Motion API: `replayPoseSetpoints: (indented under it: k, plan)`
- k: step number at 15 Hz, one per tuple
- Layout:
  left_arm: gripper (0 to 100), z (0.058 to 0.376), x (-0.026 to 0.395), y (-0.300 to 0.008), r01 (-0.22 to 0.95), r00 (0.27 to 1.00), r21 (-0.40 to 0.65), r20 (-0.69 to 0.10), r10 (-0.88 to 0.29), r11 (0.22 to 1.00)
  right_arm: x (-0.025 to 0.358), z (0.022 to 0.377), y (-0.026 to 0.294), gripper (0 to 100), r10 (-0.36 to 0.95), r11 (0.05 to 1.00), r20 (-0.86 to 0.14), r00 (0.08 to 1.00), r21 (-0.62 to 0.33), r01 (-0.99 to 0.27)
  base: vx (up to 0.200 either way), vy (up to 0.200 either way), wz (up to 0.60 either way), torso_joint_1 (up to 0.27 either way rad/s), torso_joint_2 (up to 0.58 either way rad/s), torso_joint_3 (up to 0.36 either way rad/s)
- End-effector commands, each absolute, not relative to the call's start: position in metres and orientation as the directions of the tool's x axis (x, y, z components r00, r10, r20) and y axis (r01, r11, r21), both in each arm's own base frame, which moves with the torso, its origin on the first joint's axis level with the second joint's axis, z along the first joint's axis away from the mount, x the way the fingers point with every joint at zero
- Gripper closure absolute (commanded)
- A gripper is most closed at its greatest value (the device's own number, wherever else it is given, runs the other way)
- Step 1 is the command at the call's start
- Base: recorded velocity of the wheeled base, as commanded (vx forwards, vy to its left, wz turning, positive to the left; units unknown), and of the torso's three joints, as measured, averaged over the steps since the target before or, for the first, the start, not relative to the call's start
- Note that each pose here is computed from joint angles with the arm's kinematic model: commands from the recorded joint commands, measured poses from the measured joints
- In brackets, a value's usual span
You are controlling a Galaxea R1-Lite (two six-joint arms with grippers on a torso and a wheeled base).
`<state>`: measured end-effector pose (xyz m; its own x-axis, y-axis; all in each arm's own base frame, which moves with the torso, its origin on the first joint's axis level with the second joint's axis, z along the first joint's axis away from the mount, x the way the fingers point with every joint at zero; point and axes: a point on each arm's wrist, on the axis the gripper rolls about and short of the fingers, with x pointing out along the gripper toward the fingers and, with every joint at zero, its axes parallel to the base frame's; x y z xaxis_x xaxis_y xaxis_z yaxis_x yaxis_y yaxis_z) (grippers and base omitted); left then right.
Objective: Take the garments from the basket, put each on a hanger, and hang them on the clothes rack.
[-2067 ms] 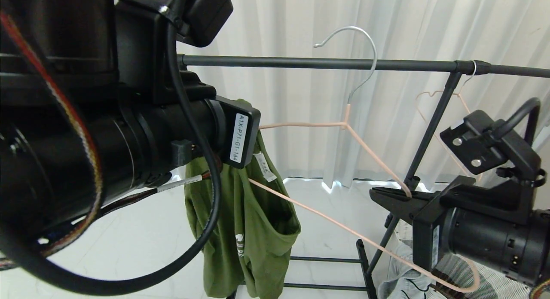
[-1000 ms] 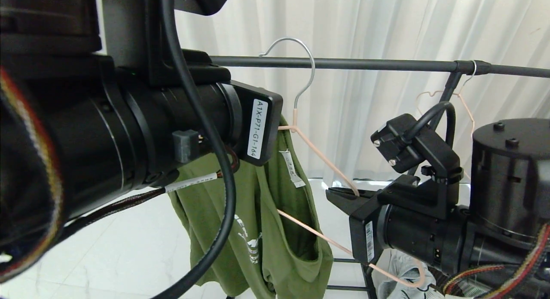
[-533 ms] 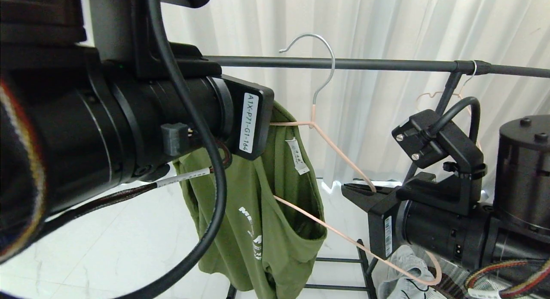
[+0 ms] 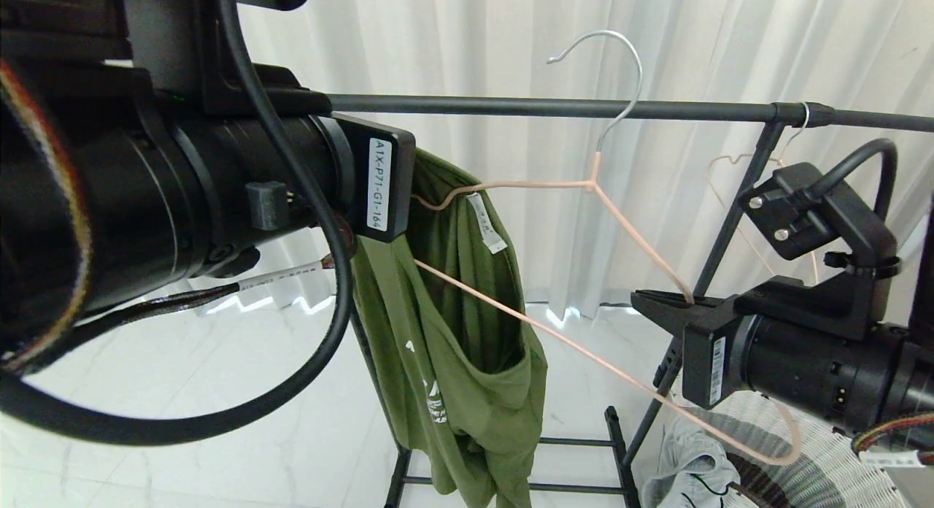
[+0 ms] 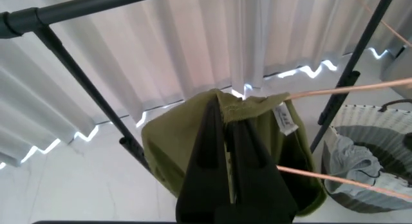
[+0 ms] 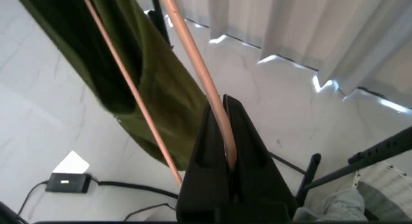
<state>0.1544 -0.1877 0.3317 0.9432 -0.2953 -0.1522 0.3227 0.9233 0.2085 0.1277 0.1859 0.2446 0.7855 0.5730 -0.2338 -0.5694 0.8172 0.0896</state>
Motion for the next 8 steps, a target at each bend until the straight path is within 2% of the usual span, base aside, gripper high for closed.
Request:
replayPoseSetpoints:
  k: [1, 8]
  plan:
    - [100, 0.332, 0.155, -0.188, 0.32, 0.944, 0.206, -0.151, -0.294, 0.925, 0.126, 0.252, 0.177, 100, 0.567, 0.823, -0.205, 0.798, 0.102, -0.559, 0.0, 0.0, 0.0, 0.0, 0.0, 0.0]
    - [100, 0.334, 0.144, -0.196, 0.373, 0.926, 0.196, -0.147, -0.349, 0.907, 0.141, 0.242, 0.2, 100, 0.54, 0.839, -0.243, 0.806, 0.078, -0.539, 0.0, 0.0, 0.0, 0.0, 0.0, 0.0]
